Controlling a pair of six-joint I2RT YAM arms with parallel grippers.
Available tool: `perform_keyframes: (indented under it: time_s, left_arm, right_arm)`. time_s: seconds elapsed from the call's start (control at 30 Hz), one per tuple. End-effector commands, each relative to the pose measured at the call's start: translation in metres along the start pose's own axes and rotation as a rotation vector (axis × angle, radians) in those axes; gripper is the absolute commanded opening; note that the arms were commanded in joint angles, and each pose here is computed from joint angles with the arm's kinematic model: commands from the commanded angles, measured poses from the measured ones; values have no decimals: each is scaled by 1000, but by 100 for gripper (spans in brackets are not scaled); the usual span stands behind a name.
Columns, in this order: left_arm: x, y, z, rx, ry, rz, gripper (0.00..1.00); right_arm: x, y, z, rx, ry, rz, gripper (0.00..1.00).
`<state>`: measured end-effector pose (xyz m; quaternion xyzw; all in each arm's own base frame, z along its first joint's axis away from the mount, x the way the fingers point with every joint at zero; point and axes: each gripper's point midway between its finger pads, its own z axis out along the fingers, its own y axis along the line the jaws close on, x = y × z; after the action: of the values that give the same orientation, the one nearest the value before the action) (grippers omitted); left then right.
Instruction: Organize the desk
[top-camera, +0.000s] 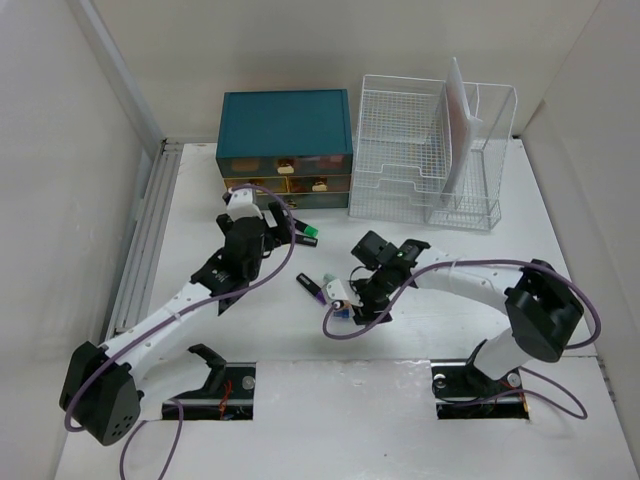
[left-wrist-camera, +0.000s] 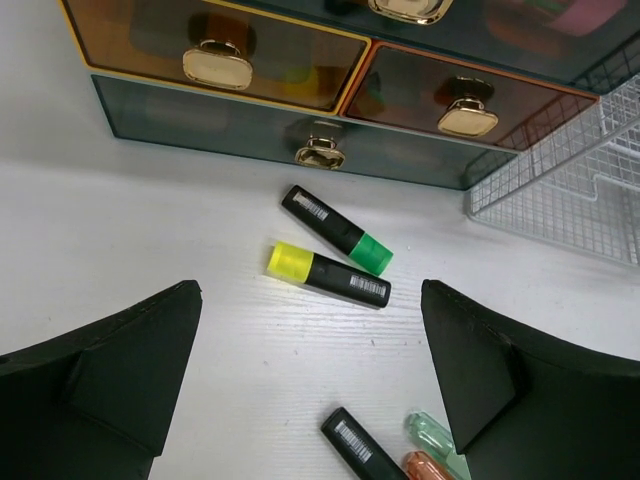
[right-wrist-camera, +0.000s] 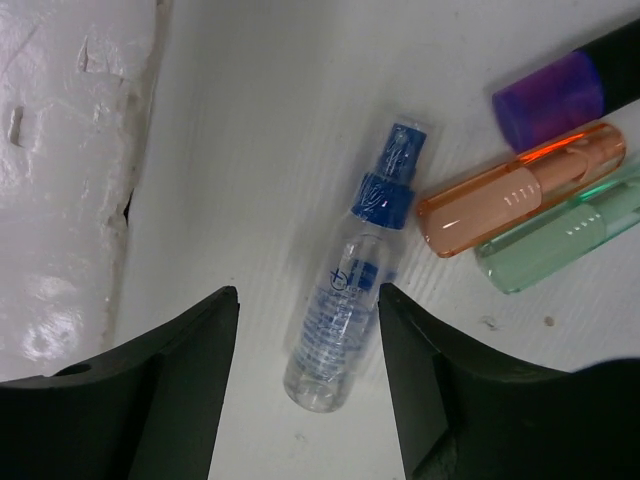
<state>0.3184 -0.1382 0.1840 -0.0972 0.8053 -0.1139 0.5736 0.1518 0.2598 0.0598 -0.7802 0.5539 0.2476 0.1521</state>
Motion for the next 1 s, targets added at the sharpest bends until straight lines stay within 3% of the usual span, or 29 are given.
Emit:
perform_keyframes:
  time_s: [0.0, 0.3, 0.67, 0.83, 0.97]
  left_arm:
    - [-19, -4, -6, 20, -77, -61, 90]
    - [-22, -3, -7, 20, -96, -70, 89]
    - [-27, -4, -1, 5, -127, -73, 88]
    - [-28, -6, 10, -18, -130, -44, 87]
    - [-32, 0, 22, -58, -132, -21, 87]
  right_arm:
    - [-9, -14, 3, 86, -13, 80, 63]
    - [-3, -34, 7, 241, 9, 212, 59]
    - [13, -31, 26, 202, 74, 272, 59]
    - [17, -30, 30, 191, 86, 280, 46]
    - [18, -27, 30, 184, 93, 284, 45]
